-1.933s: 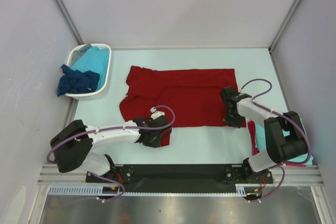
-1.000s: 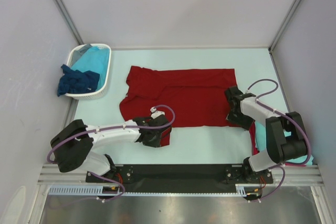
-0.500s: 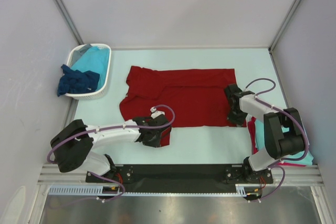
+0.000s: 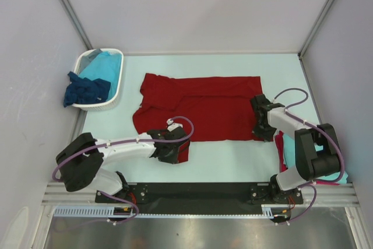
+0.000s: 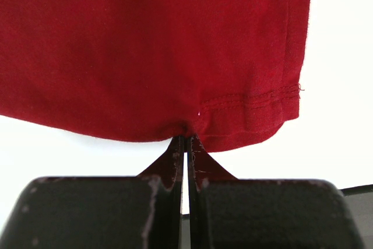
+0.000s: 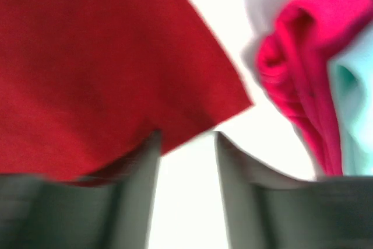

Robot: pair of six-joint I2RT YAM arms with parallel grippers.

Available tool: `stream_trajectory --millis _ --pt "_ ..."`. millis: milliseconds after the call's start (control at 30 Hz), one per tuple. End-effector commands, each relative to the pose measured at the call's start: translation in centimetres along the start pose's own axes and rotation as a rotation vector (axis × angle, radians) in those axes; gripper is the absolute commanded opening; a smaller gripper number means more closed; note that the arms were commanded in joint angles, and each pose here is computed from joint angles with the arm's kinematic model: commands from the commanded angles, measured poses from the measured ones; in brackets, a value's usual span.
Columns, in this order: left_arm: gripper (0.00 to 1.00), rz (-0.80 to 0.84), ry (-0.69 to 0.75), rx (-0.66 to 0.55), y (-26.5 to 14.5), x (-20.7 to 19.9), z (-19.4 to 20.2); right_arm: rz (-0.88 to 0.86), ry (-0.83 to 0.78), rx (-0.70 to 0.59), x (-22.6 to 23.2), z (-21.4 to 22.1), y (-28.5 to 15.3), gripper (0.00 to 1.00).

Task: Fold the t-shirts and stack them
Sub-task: Grap the side of the flattened tshirt closest away from the robot with both arms

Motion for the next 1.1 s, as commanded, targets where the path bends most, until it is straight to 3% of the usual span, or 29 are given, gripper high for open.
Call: stream_trajectory --millis 0,233,700,1067 --pt "0.00 -0.070 -0.006 -0.042 1.6 0.8 -0.5 0.054 0.021 -0.048 -1.6 0.0 -0.8 0.58" --pt "0.00 -0.056 -0.008 -0.039 1.8 0.4 -0.8 0.057 0.069 -0.076 -3.2 -0.9 -1.9 0.63" --pt "0.00 -0.052 -0.009 -0.055 1.2 0.8 -0.6 0.064 0.155 0.064 -3.9 0.6 1.0 0.64" --pt "0.00 -0.052 -0.003 -0.051 1.3 0.9 -0.5 0.029 0.172 0.061 -3.5 0.4 1.7 0.53"
Point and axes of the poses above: each gripper's point midway between its finger pads, its own y axis out along the fingers, its own x axis along the line the jaws close on, z = x × y, the point moved 9 cm from there along -y, back along the fingers, and after that the axes turned 1 degree about y, right-handed, at the moved point
